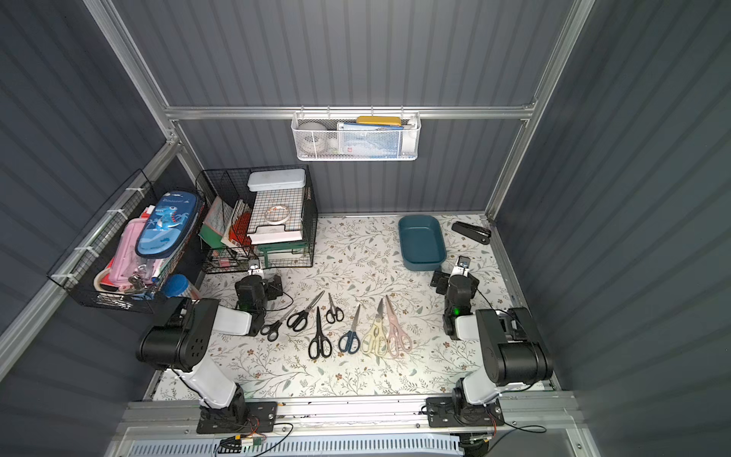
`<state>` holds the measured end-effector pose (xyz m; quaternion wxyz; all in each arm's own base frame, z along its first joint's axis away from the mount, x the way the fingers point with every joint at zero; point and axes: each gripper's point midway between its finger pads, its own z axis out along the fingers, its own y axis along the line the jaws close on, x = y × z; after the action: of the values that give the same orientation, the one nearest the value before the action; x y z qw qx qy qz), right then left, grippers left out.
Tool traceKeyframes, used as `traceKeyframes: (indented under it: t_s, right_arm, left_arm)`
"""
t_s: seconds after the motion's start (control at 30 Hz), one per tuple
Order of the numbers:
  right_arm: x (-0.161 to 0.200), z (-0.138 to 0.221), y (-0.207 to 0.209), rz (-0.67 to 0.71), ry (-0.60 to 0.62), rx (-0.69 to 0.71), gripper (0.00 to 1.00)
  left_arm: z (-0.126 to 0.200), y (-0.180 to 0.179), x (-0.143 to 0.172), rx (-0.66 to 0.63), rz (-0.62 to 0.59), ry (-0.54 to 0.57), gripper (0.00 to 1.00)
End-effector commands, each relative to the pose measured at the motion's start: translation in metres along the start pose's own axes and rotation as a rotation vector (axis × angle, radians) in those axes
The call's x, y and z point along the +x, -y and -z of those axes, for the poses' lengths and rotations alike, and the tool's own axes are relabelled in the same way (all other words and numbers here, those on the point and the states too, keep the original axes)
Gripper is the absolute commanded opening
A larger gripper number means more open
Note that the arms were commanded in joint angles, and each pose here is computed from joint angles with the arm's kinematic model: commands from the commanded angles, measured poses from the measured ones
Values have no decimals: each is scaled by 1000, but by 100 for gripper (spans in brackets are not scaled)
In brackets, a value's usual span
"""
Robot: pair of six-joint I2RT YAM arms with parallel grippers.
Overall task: Put the scissors into the storage box
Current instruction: Move the storage box to the center of the board.
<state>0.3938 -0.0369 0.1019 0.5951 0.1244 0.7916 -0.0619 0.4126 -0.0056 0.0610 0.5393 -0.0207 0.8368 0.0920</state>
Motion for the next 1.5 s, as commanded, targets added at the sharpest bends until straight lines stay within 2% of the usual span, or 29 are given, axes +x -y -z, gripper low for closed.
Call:
traceKeyframes:
  t_s: [0.0, 0.4, 0.5, 0.53, 0.57, 0.6, 0.7, 0.73, 0.77, 0.8, 0.87, 0.93, 0.97, 1.07, 1.13, 1.33, 1.47]
  right_arm:
    - [4, 0, 3, 2, -5, 12, 99]
    - [4, 0, 4, -7, -9, 13, 99]
    - [-4, 4, 10, -15, 15, 45, 99]
    - [-10, 8, 6, -14, 16, 24, 98]
    - [-18, 14, 3, 10, 5, 16, 96]
    - [-27, 19, -2, 30, -26, 12, 95]
    - [-63, 27, -7, -51, -168, 19, 92]
    - [-76, 21, -14, -56, -186, -6, 92]
    - [-79, 17, -20, -80, -276, -28, 93]
    - [-81, 12, -24, -107, -361, -43, 92]
    - [-80, 4, -40, -127, -555, -102, 81]
    - [-73, -2, -50, -124, -690, -128, 76]
    - [-68, -7, -54, -128, -737, -138, 75]
    - [-60, -20, -65, -118, -852, -171, 70]
    - [-50, -30, -65, -98, -910, -156, 69]
    - [-35, -65, -45, -17, -928, -16, 69]
    - [-14, -73, -34, 36, -1018, 43, 66]
  left_arm:
    - [3, -4, -6, -14, 21, 23, 99]
    - [4, -4, -6, -16, 23, 26, 99]
    - [11, -7, -17, -38, 11, 59, 99]
    - [22, -7, -35, -102, -74, 110, 99]
    - [38, 10, -53, -103, -100, 121, 99]
    - [52, 25, -64, -59, -117, 113, 99]
    - [93, 62, -103, 218, 88, 122, 98]
    - [104, 79, -114, 326, 126, 136, 95]
    - [115, 101, -120, 417, 141, 128, 96]
    - [124, 121, -122, 470, 120, 110, 97]
    - [154, 185, -117, 594, -58, 85, 98]
    - [182, 229, -112, 647, -220, 114, 99]
    - [193, 243, -114, 651, -244, 143, 99]
    - [215, 276, -124, 787, -209, 214, 99]
    - [223, 293, -129, 860, -203, 253, 99]
    - [213, 316, -131, 872, -219, 276, 99]
    - [211, 314, -124, 866, -201, 261, 99]
